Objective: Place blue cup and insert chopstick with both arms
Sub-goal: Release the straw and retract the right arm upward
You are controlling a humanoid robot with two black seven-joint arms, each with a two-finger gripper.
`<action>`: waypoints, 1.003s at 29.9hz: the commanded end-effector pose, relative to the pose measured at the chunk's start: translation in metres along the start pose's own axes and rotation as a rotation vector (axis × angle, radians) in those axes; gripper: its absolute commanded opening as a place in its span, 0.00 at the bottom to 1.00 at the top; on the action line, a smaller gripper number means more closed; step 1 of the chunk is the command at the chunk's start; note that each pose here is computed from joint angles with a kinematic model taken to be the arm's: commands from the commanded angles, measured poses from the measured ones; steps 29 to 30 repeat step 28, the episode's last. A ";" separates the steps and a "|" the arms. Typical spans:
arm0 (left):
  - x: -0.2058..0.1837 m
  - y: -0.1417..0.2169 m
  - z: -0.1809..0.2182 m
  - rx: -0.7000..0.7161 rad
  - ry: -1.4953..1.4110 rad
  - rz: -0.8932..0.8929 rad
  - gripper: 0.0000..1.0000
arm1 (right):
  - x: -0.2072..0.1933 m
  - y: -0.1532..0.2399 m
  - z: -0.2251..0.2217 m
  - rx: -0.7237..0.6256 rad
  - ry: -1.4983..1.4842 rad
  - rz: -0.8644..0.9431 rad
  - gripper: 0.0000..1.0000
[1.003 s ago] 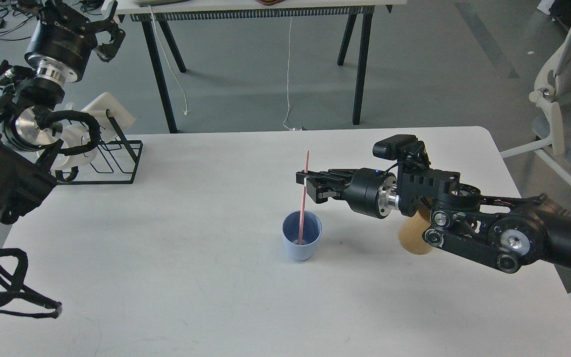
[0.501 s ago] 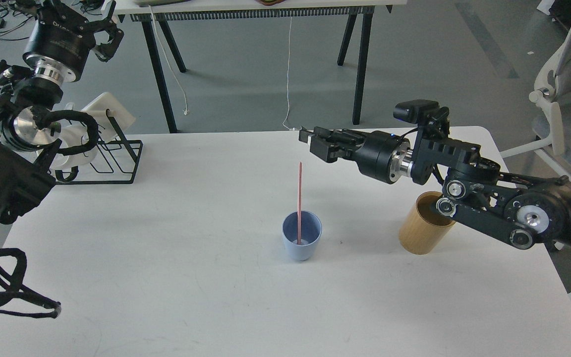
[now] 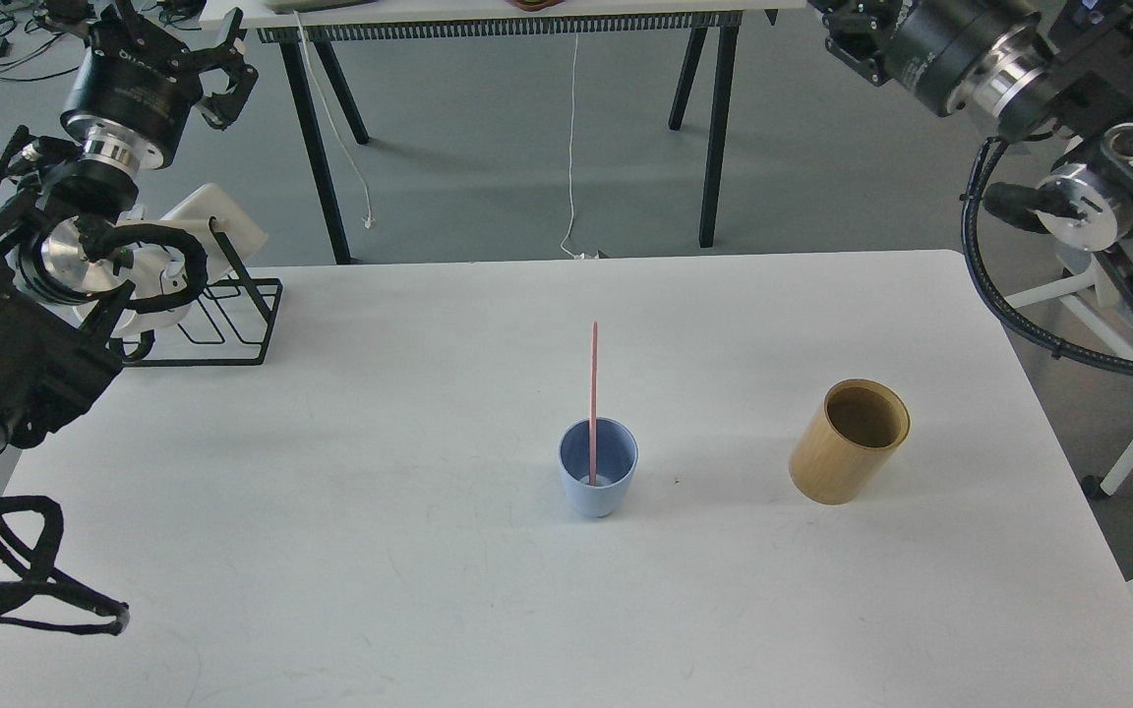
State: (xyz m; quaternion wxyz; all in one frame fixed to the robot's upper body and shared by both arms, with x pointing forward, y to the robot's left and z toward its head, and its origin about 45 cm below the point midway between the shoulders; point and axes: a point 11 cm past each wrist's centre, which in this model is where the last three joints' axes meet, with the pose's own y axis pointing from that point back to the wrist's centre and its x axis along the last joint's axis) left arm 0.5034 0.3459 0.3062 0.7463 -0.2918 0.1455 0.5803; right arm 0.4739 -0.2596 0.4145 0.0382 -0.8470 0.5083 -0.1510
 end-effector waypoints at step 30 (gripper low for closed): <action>0.003 -0.006 0.012 -0.057 0.066 0.039 1.00 | 0.070 0.025 0.105 0.159 -0.935 0.354 1.00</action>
